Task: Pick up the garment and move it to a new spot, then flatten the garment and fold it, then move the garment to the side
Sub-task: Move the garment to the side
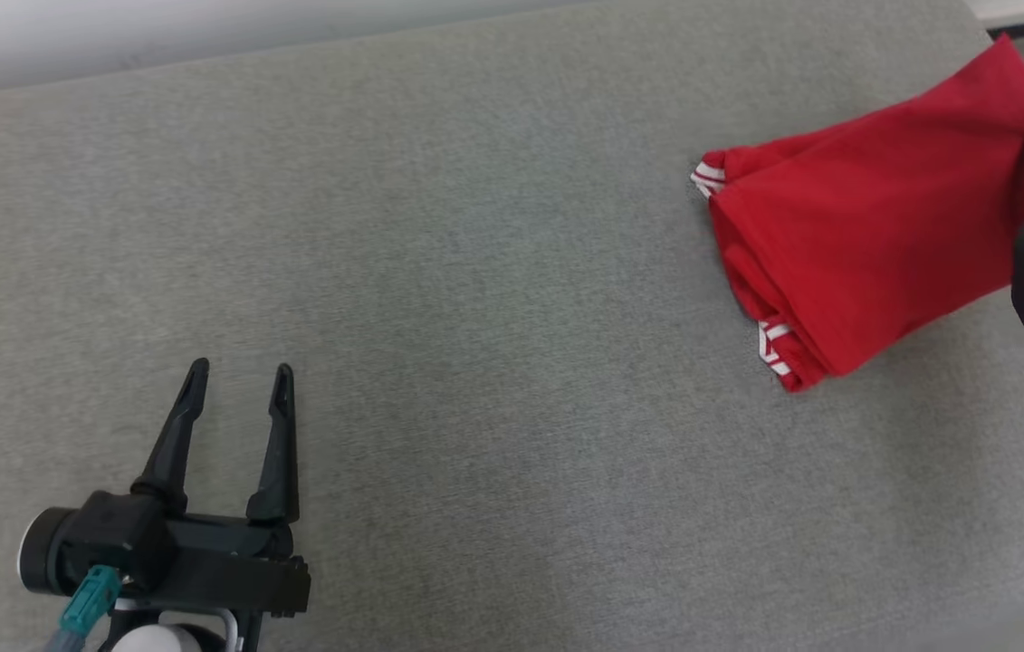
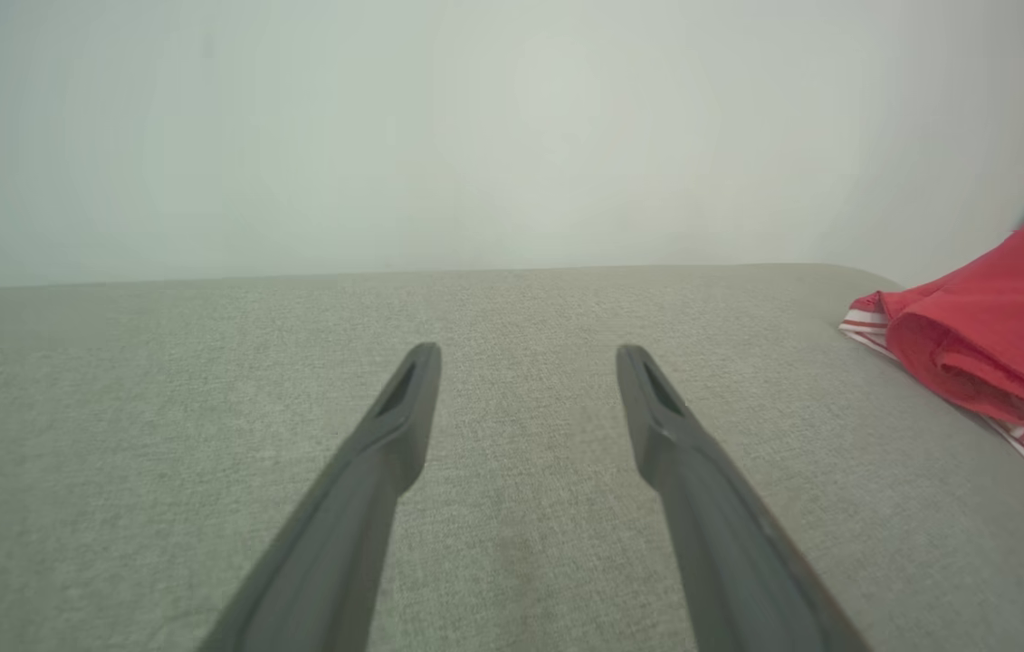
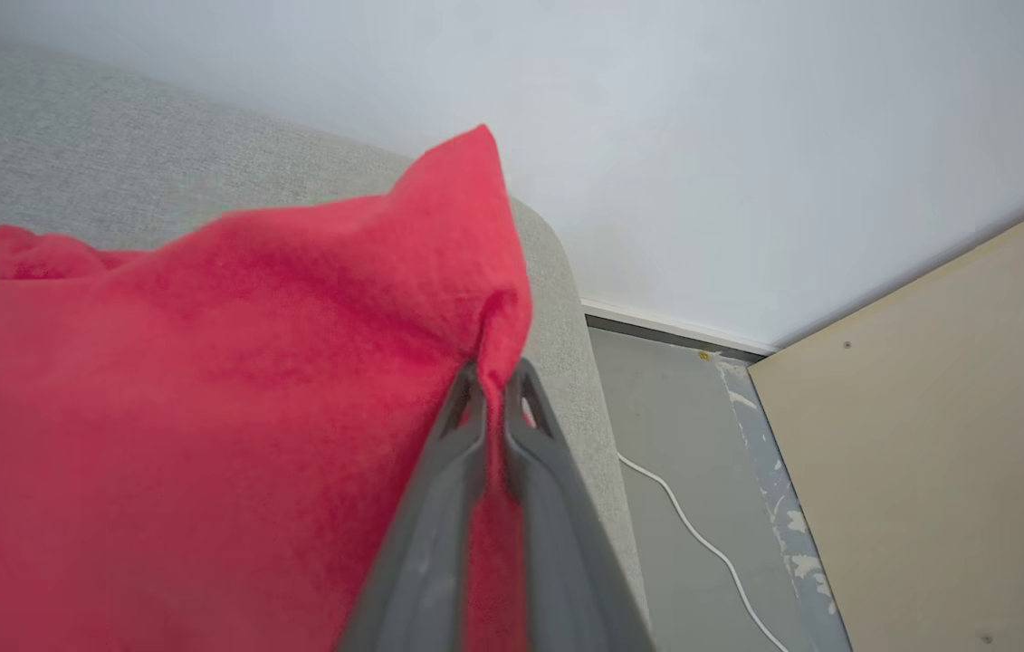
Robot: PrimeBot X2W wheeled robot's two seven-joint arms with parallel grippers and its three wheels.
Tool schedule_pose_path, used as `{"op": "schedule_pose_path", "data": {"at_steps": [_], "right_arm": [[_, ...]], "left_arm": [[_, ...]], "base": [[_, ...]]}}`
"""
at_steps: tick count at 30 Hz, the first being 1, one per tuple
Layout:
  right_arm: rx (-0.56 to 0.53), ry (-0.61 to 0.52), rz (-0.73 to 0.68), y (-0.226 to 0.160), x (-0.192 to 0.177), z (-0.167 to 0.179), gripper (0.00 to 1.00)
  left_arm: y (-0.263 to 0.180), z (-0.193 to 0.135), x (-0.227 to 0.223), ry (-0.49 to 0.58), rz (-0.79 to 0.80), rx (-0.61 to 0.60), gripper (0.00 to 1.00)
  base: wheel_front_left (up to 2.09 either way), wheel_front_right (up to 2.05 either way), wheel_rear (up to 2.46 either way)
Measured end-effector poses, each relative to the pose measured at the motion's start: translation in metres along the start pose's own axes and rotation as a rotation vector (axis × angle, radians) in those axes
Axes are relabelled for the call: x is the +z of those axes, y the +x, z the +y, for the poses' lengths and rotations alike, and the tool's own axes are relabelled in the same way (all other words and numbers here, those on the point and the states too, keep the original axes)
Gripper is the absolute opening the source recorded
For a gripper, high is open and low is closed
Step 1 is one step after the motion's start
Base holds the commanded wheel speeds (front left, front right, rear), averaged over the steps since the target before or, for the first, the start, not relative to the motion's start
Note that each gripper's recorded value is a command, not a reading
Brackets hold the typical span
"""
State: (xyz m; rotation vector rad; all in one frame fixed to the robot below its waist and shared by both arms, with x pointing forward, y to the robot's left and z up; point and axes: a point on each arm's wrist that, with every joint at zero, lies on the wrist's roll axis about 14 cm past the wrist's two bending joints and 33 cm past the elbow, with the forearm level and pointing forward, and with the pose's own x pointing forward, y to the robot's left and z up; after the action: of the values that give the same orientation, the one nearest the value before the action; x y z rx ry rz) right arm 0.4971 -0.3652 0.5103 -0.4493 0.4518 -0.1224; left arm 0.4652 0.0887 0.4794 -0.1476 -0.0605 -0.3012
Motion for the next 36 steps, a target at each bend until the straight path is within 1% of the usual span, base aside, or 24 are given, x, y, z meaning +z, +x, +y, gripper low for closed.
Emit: {"op": "schedule_pose_path", "data": {"at_steps": [1,2,7,15,23,25,26,27,28,36], "right_arm": [[-0.002,0.002,-0.005,-0.001,0.0,-0.001,0.0],[-0.002,-0.037,-0.007,-0.001,-0.001,-0.001,0.0],[-0.036,-0.099,-0.01,-0.001,-0.001,-0.013,0.0],[-0.089,-0.215,-0.043,-0.008,0.01,-0.027,0.0],[-0.119,-0.255,-0.051,-0.015,0.011,-0.031,0.0],[-0.128,-0.249,-0.064,-0.018,0.014,-0.033,0.0],[-0.13,-0.249,-0.067,-0.019,0.014,-0.033,0.14],[-0.127,-0.249,-0.065,-0.02,0.012,-0.032,0.44],[-0.122,-0.249,-0.061,-0.021,0.009,-0.029,1.0],[-0.104,-0.203,-0.092,-0.031,0.009,-0.017,1.0]], "left_arm": [[0.002,-0.003,-0.003,-0.003,0.003,-0.01,1.0],[0.004,-0.005,-0.005,-0.006,0.007,-0.016,1.0],[0.014,-0.01,-0.018,-0.022,0.025,-0.036,1.0],[0.017,-0.014,-0.028,-0.036,0.044,-0.048,1.0],[0.016,-0.012,-0.028,-0.036,0.047,-0.043,1.0],[0.015,-0.012,-0.026,-0.034,0.044,-0.041,1.0],[0.015,-0.011,-0.025,-0.033,0.043,-0.04,1.0],[0.014,-0.011,-0.024,-0.032,0.042,-0.038,1.0],[0.014,-0.011,-0.023,-0.032,0.041,-0.038,1.0],[0.001,-0.006,-0.008,-0.022,0.02,-0.011,1.0]], "base": [[0.0,0.0,0.0],[0.0,0.0,0.0],[0.0,0.0,0.0],[0.0,0.0,0.0],[0.0,0.0,0.0],[0.0,0.0,0.0],[0.0,0.0,0.0],[0.0,0.0,0.0],[0.0,0.0,0.0],[0.0,0.0,0.0]]}}
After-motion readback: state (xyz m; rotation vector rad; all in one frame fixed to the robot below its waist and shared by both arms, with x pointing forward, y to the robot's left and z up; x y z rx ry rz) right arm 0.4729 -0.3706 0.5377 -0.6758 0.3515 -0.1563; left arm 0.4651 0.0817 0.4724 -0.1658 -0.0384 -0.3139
